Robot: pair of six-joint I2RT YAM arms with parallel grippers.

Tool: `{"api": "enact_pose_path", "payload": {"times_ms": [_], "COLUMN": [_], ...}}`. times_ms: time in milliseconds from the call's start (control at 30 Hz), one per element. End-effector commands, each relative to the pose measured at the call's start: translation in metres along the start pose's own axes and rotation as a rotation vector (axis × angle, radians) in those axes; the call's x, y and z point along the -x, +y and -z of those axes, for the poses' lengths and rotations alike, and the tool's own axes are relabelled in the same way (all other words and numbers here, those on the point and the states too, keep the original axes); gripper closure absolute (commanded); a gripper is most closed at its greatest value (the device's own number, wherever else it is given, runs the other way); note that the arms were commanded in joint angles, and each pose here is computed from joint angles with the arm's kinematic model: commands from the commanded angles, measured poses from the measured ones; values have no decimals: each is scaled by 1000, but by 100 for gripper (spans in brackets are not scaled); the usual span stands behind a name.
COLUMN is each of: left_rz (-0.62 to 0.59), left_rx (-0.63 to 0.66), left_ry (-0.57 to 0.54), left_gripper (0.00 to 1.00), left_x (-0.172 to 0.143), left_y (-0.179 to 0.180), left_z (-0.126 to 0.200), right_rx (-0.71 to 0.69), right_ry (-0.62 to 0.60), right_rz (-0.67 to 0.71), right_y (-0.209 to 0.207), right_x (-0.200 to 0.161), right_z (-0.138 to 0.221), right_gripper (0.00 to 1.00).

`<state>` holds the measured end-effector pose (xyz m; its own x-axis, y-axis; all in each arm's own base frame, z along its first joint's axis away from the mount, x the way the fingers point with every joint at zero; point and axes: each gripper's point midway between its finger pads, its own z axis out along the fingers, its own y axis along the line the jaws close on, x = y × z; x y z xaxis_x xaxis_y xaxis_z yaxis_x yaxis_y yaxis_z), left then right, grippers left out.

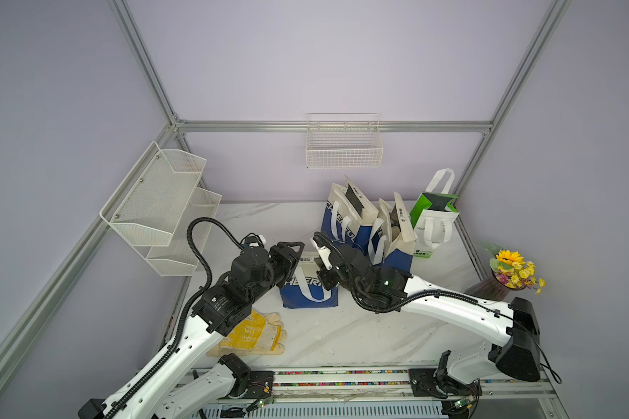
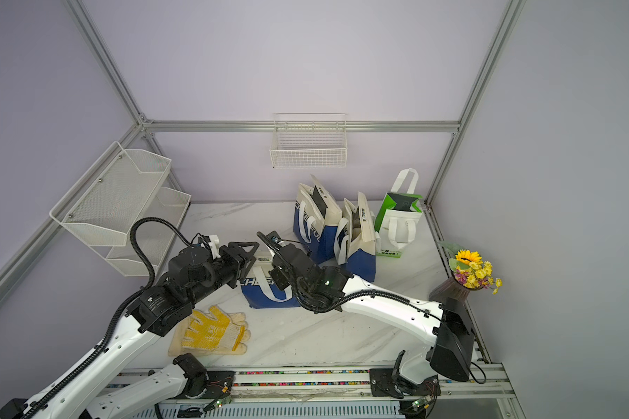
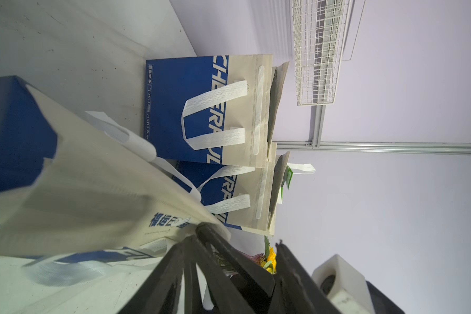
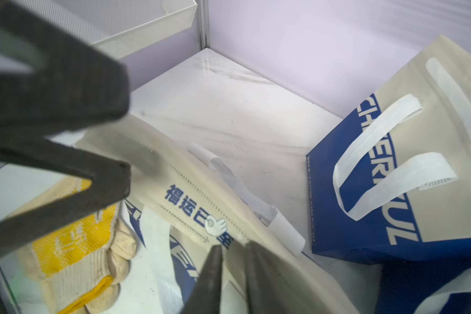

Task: Open the takeout bag
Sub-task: Open the takeout bag at the center of the board.

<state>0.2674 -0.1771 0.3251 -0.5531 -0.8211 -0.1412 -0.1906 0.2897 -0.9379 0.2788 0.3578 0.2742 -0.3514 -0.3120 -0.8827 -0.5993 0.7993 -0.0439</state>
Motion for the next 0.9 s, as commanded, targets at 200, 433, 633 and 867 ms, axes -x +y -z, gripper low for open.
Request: {"api": "enact_pose_path", "payload": {"times_ms": [200,433,633,867], "left_rz": [-16,-146,-165,-129], "left_rx": [-1,-7,51,-5], "left_ry": [-8,2,79,79], "left_gripper": [37,19,18,26], "left_x": [-3,-2,-23,-30], "left_y": [20,1,25,20], "left_z": [-18,19,17,-8], "right_rx": [-9,197,407,477], "right_ry": [20,178,261,290], "right_rz": [-177,-256,-337,-393], "right_y": [-37,-35,-21,-18], "right_x": [31,20,8,-3], "right_z": [22,2,-8,-17], "right_gripper": [43,33,39,54]}}
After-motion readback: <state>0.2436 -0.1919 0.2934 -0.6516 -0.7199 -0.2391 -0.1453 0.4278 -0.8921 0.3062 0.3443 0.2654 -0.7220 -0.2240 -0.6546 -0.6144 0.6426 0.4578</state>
